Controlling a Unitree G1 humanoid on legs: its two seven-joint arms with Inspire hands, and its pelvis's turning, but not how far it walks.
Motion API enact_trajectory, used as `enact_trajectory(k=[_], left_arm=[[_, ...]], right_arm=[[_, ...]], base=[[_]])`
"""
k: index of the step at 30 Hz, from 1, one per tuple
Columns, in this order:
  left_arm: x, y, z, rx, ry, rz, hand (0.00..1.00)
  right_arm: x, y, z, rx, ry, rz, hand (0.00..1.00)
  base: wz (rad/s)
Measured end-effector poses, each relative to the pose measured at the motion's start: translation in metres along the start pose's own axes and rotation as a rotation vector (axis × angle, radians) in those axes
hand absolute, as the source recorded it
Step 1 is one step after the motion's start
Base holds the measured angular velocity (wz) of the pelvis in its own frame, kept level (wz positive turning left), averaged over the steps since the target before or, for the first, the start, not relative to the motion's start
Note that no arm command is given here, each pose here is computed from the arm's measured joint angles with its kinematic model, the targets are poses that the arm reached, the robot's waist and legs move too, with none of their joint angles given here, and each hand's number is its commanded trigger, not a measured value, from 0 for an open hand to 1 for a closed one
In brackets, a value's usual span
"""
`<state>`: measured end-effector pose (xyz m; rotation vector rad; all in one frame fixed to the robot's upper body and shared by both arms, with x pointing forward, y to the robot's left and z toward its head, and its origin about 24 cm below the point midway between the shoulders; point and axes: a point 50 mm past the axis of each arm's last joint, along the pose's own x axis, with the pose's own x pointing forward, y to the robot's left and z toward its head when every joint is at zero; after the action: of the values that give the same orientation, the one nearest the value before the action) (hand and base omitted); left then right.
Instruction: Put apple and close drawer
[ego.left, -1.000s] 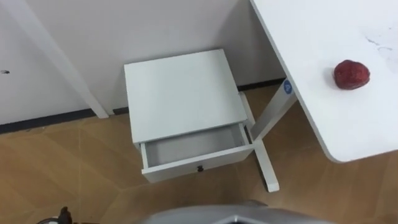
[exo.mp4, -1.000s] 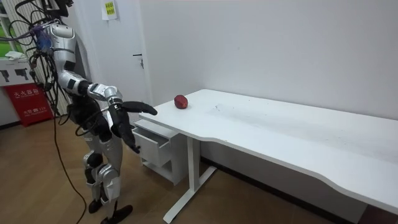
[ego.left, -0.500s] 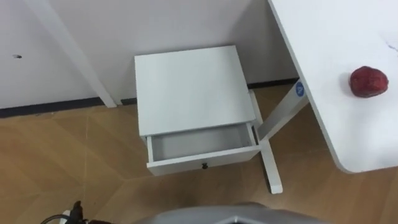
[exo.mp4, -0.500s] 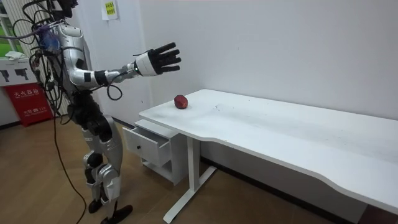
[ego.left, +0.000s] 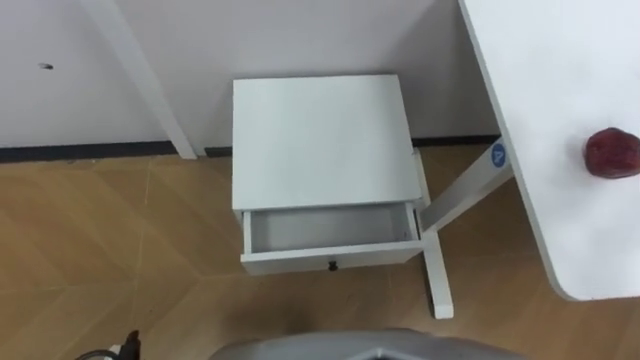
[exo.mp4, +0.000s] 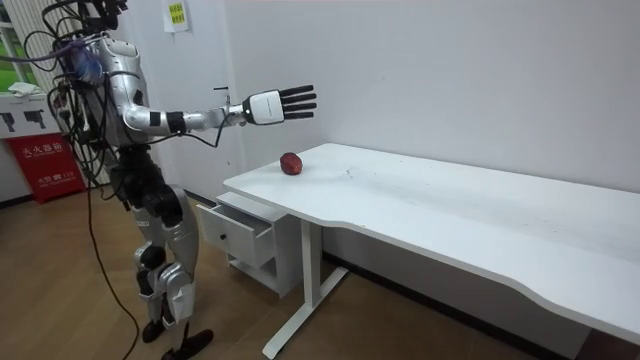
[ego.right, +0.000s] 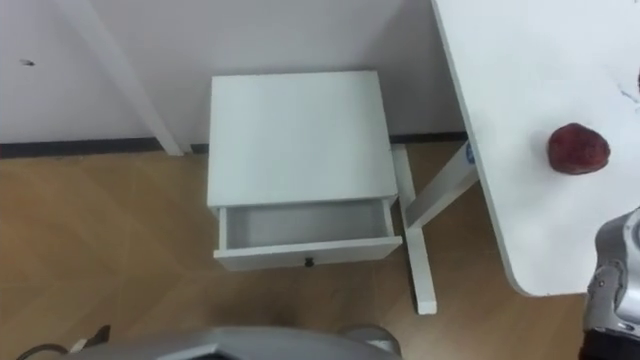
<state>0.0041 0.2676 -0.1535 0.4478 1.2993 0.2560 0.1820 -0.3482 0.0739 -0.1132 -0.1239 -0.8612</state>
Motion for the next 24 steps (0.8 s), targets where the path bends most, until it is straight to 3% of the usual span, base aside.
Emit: enact_trajectory(k=[24], left_arm=[[0.001, 0.001, 0.003, -0.001, -0.003, -0.030, 0.00]], right_arm=[[-0.010, -0.009, -0.058, -0.240, 0.214, 0.128, 0.00]], base=[[0.00]])
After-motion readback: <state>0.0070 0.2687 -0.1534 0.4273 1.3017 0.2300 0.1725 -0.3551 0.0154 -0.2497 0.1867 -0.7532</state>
